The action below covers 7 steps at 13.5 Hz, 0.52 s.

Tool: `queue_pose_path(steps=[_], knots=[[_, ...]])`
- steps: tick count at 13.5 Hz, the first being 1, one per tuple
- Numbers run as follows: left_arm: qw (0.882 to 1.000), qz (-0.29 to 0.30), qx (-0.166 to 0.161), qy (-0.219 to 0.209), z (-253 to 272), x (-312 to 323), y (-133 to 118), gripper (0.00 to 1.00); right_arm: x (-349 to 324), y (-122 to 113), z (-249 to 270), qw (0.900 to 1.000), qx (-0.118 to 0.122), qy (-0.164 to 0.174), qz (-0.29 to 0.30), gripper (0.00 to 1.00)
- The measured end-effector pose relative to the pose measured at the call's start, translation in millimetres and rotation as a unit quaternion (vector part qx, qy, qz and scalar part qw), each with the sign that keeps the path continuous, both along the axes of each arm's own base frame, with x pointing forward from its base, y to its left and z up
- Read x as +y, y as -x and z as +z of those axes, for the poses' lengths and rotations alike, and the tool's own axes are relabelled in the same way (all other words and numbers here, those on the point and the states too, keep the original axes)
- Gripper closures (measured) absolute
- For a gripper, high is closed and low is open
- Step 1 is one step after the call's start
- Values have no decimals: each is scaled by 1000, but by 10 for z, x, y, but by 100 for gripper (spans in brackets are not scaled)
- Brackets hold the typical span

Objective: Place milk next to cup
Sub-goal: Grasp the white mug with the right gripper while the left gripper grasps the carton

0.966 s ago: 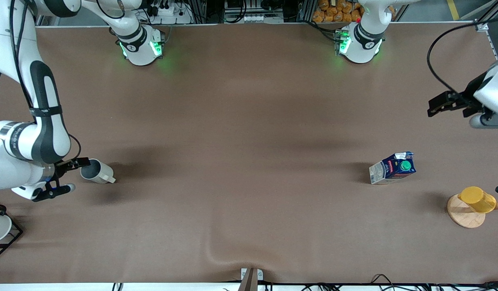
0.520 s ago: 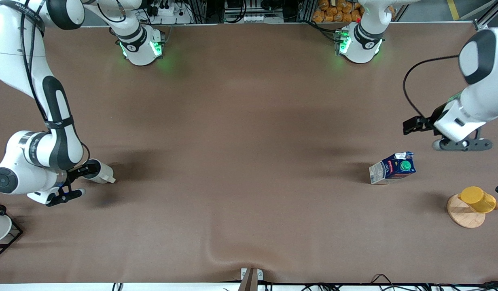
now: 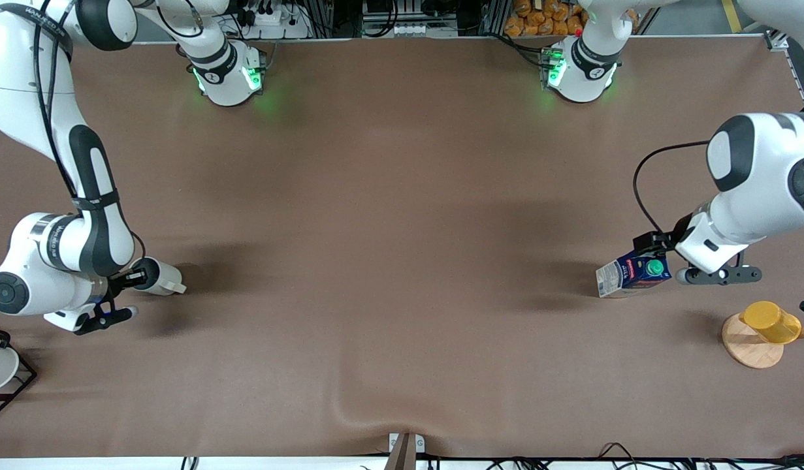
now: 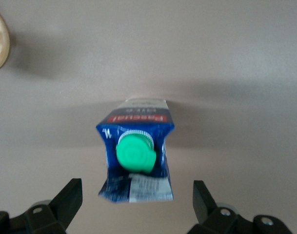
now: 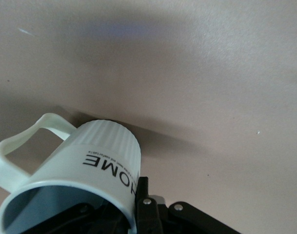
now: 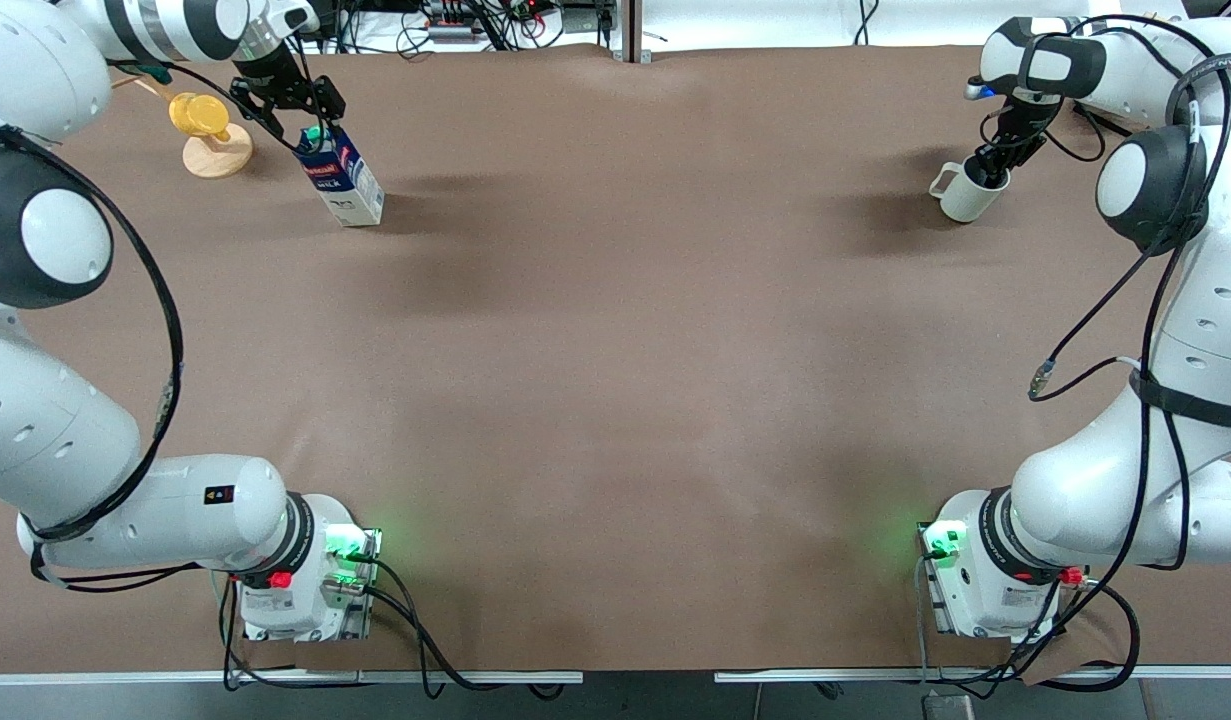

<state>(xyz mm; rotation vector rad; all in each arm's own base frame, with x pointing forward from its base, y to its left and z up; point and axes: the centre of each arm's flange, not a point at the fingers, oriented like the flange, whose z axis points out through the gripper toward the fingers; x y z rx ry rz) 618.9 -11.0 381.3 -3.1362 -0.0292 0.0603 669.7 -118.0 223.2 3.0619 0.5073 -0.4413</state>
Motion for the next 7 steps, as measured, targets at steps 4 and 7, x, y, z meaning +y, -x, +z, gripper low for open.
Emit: queue_pose_path(steps=[4,7], knots=[[1000,6,-4,3,-202,5,-136,0,368,-249,280,998,-37,-20,41,94],[1000,8,8,5,-447,11,-163,0,1066,-378,414,993,-59,-64,82,94]])
